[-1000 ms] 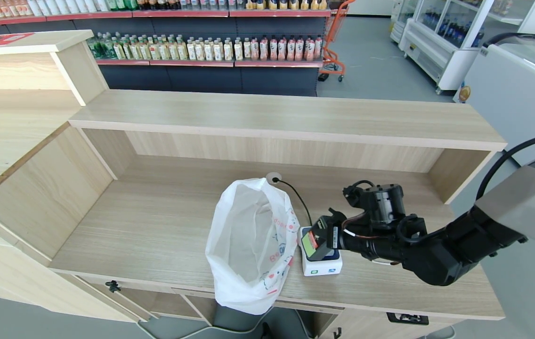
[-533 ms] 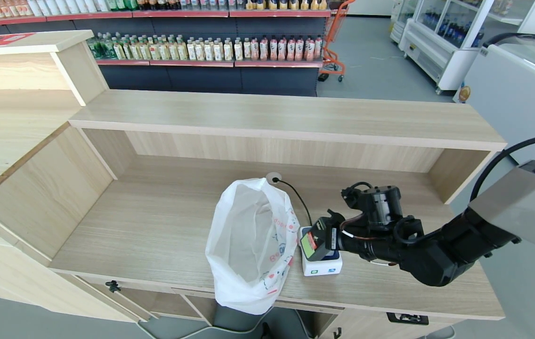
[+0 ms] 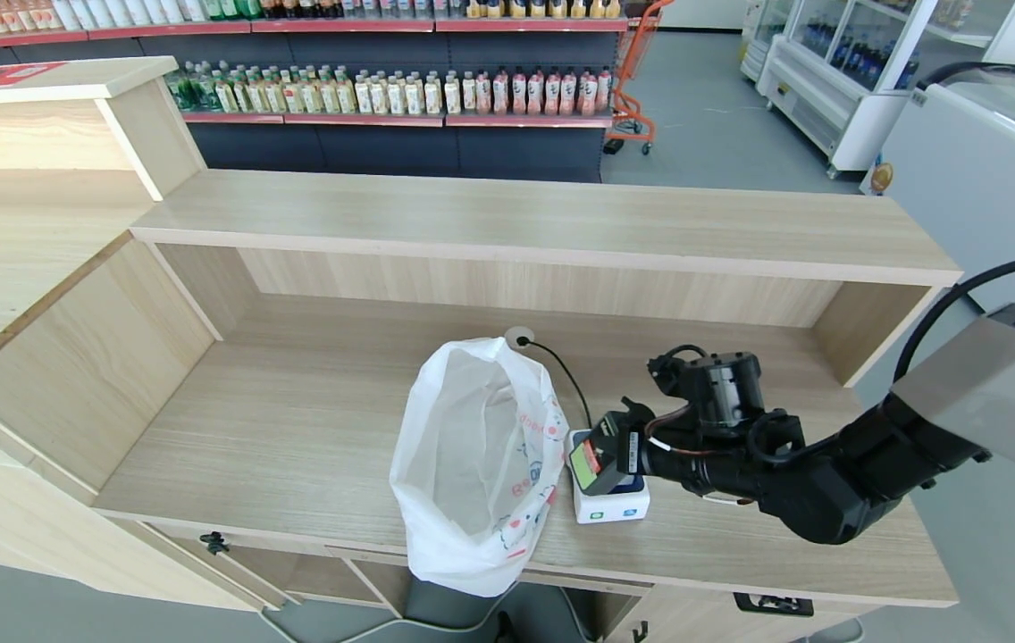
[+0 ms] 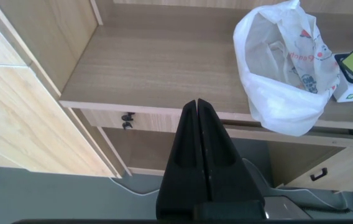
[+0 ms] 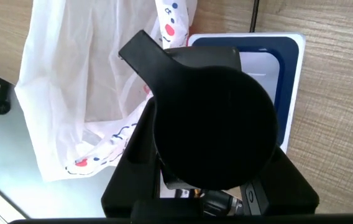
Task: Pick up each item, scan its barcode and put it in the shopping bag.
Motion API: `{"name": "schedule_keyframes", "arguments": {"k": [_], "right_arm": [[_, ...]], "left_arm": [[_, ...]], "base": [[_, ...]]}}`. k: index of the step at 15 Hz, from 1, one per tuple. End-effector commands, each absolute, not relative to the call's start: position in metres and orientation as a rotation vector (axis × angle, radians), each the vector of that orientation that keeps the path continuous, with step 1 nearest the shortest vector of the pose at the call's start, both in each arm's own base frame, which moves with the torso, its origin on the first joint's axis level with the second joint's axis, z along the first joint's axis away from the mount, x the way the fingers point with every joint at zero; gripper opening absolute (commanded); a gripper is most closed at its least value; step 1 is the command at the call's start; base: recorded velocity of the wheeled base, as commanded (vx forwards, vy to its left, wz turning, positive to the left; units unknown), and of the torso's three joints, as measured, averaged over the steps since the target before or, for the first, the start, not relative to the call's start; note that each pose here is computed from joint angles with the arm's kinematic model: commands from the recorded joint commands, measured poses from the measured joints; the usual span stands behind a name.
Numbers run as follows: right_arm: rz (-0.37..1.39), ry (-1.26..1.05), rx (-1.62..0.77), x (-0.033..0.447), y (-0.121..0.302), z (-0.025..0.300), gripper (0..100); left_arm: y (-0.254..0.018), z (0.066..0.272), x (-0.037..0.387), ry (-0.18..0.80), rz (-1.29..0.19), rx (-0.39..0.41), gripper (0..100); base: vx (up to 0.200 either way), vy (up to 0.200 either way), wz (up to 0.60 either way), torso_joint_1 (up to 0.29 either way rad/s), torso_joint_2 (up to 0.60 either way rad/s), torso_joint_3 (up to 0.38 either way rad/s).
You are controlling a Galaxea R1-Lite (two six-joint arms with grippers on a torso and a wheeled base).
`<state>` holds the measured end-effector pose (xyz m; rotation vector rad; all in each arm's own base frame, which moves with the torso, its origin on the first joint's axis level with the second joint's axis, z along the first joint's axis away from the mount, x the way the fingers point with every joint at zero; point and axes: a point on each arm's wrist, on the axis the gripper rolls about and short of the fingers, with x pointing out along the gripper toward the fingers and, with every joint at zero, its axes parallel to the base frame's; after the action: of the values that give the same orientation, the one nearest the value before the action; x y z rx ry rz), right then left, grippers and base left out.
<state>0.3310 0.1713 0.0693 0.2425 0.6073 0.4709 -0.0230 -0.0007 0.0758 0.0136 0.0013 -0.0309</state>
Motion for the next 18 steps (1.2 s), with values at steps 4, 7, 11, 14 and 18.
{"name": "schedule_keyframes", "arguments": {"k": [4, 7, 11, 14, 18], "right_arm": [[0.463, 0.393, 0.196, 0.321, 0.138, 0.137, 0], [0.463, 0.274, 0.103, 0.307, 0.121, 0.170, 0], [0.461, 0.259, 0.031, 0.289, 0.111, 0.173, 0], [0.462, 0.257, -0.089, 0.286, 0.105, 0.165, 0], [0.481, 0.277, -0.111, 0.282, 0.105, 0.159, 0]], "left_arm": [[-0.001, 0.076, -0.023, 0.003, -0.031, 0.014, 0], [-0.001, 0.076, -0.023, 0.000, -0.031, 0.017, 0], [-0.001, 0.076, -0.023, 0.000, -0.031, 0.020, 0], [-0.001, 0.076, -0.023, 0.000, -0.031, 0.020, 0], [-0.001, 0.076, -0.023, 0.001, -0.032, 0.021, 0]], "base": [[0.000, 0.000, 0.00, 0.000, 0.00, 0.000], [0.000, 0.000, 0.00, 0.000, 0.00, 0.000], [0.000, 0.100, 0.00, 0.001, 0.00, 0.000], [0.000, 0.200, 0.00, 0.007, 0.00, 0.002], [0.000, 0.200, 0.00, -0.004, 0.00, 0.002]]}}
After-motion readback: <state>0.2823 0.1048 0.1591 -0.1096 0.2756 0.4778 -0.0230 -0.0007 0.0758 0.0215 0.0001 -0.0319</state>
